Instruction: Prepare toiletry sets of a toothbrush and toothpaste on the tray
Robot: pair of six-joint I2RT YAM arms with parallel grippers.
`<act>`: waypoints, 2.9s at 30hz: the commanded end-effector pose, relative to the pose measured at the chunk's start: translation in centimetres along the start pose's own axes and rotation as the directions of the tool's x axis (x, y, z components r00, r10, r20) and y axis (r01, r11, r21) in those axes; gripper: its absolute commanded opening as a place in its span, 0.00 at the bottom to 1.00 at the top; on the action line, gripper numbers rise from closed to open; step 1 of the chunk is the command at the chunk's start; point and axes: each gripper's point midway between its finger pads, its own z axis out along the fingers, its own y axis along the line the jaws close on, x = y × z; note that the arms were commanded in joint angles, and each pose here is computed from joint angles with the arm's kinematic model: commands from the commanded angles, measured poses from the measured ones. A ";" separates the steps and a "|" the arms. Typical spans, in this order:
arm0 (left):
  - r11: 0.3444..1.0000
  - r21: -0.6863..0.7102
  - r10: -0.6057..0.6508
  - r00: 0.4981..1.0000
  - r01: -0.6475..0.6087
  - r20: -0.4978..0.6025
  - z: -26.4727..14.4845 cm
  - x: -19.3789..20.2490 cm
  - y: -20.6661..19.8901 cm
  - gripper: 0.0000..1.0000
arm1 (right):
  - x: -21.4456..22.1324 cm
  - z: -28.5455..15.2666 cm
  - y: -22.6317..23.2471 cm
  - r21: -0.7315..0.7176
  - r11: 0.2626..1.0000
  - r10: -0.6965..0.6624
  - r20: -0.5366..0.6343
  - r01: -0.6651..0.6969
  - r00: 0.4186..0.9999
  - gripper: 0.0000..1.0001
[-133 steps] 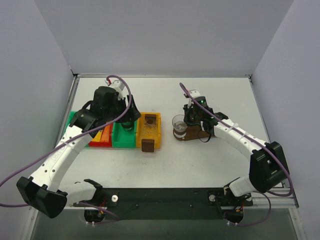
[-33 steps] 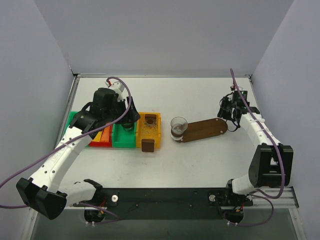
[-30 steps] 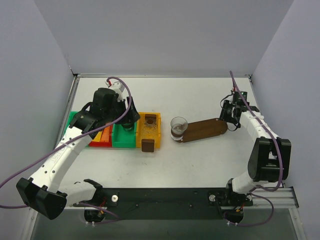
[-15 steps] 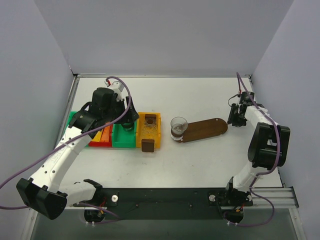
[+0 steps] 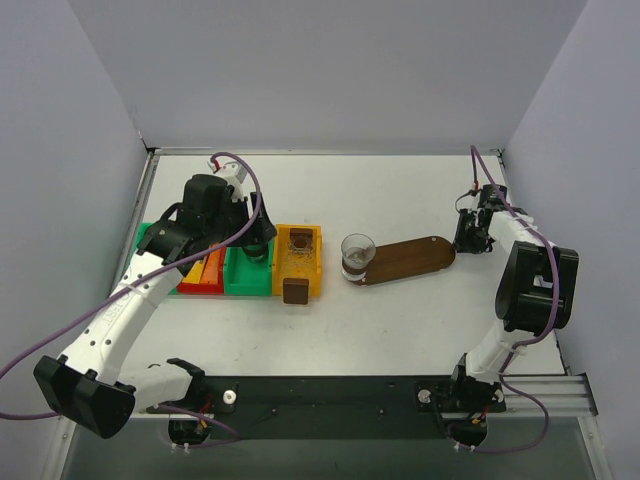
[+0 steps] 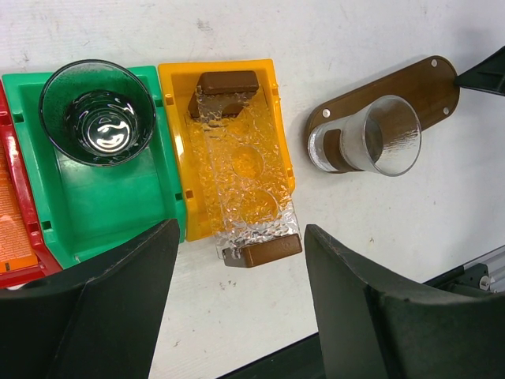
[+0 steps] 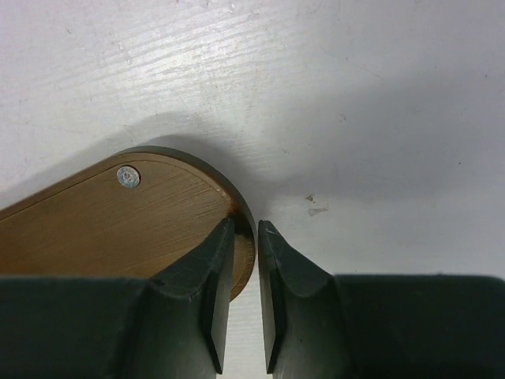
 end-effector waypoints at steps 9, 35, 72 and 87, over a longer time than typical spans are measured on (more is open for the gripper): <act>1.000 0.015 0.015 1.000 -0.015 0.028 0.1 -0.9 0.0 0.75 | 0.3 -0.3 0.1 -0.013 1.000 -0.003 -0.017 0.003 1.000 0.04; 0.999 0.027 0.029 0.999 -0.029 0.019 -0.6 0.2 0.8 0.75 | 3.4 -2.1 -0.8 0.042 0.999 0.006 -0.053 -0.003 0.999 0.00; 0.997 -0.065 -0.032 0.999 0.034 0.031 -2.5 0.3 2.9 0.75 | 1.7 -7.6 0.4 0.021 0.998 0.059 0.077 -0.060 0.995 0.21; 0.996 0.052 -0.058 0.986 0.067 -0.154 2.4 5.3 -1.8 0.75 | -4.4 -16.5 6.9 -0.167 0.986 0.031 0.318 0.024 0.947 0.40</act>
